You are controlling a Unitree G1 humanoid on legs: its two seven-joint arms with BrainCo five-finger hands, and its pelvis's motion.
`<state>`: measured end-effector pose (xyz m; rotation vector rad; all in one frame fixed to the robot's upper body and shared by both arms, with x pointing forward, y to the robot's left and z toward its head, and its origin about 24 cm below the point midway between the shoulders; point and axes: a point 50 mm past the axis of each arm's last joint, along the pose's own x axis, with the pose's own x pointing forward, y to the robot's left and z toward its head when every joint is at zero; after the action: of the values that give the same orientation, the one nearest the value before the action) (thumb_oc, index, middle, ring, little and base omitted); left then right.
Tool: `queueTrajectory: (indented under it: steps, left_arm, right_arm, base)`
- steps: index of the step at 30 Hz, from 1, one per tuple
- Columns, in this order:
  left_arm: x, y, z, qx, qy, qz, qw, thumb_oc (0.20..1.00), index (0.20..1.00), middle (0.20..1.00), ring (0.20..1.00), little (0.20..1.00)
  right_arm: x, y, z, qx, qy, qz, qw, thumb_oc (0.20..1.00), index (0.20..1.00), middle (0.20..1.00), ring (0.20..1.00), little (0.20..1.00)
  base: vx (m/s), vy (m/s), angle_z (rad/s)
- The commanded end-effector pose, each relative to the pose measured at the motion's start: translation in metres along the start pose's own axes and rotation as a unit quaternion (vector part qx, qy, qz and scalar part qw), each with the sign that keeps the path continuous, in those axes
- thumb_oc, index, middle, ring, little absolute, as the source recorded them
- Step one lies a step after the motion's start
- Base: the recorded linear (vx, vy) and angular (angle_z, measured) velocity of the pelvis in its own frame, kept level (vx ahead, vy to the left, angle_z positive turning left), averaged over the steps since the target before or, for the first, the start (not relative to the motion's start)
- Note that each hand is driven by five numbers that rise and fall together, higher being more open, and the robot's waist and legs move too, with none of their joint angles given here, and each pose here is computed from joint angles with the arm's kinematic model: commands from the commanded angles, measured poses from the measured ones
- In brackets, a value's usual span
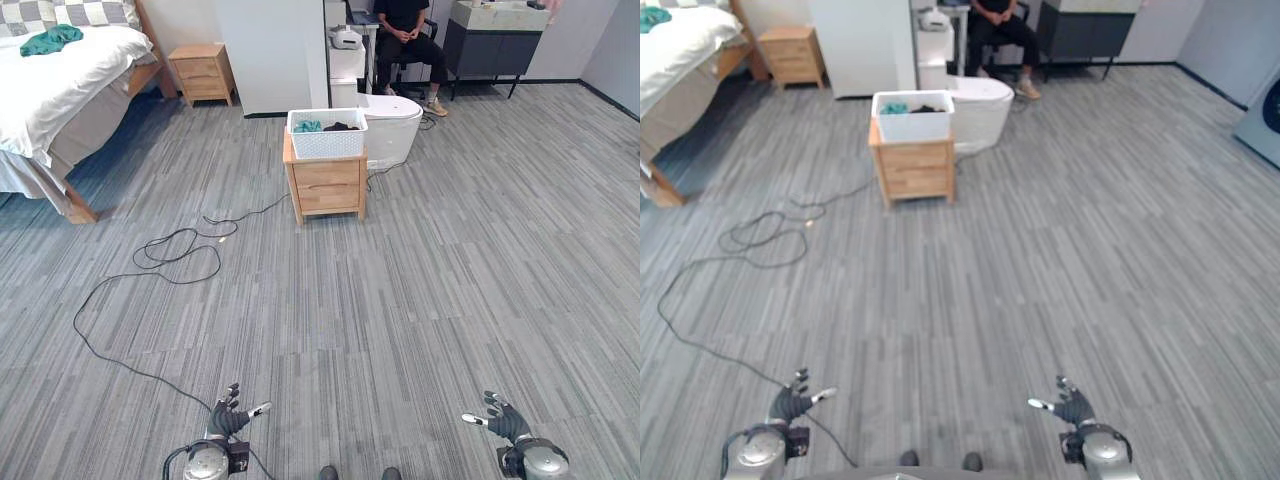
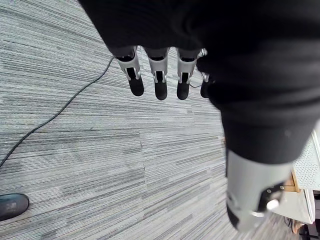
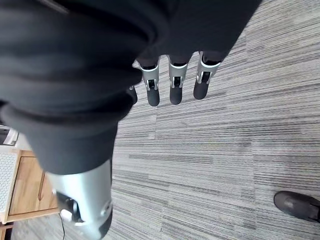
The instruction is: Grab the laundry basket,head to the washer,open it,put in the laundry and shut it.
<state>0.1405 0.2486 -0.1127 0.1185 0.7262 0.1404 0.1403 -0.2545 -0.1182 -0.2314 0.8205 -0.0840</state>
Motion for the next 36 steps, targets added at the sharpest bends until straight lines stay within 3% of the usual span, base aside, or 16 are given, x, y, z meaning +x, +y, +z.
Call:
queueTrajectory:
  steps: [1,12,23,36]
  left_arm:
    - [0.008,0.005,0.016,-0.017,-0.028,0.019,0.999,1.0,1.0,1.0,1.0,1.0]
    - [0.01,-0.005,0.023,-0.019,-0.039,0.002,0.999,1.0,1.0,1.0,1.0,1.0]
    - [0.016,0.001,0.046,-0.049,-0.079,0.022,0.995,1.0,1.0,1.0,1.0,1.0]
    - [0.016,-0.024,0.041,-0.017,-0.068,-0.031,0.997,1.0,1.0,1.0,1.0,1.0]
  right_arm:
    - [0.004,-0.001,0.009,0.042,-0.02,-0.014,0.999,1.0,1.0,1.0,1.0,1.0]
    - [0.008,-0.001,0.018,0.039,-0.028,-0.018,0.999,1.0,1.0,1.0,1.0,1.0]
    - [0.021,0.026,0.077,-0.013,-0.115,0.028,0.993,1.0,1.0,1.0,1.0,1.0]
    - [0.012,0.013,0.062,-0.03,-0.112,0.016,0.993,1.0,1.0,1.0,1.0,1.0]
  base:
    - [0.05,-0.016,0.16]
    - [0.05,0.065,0.07]
    - [0.08,0.156,-0.25]
    - [0.41,-0.119,0.48]
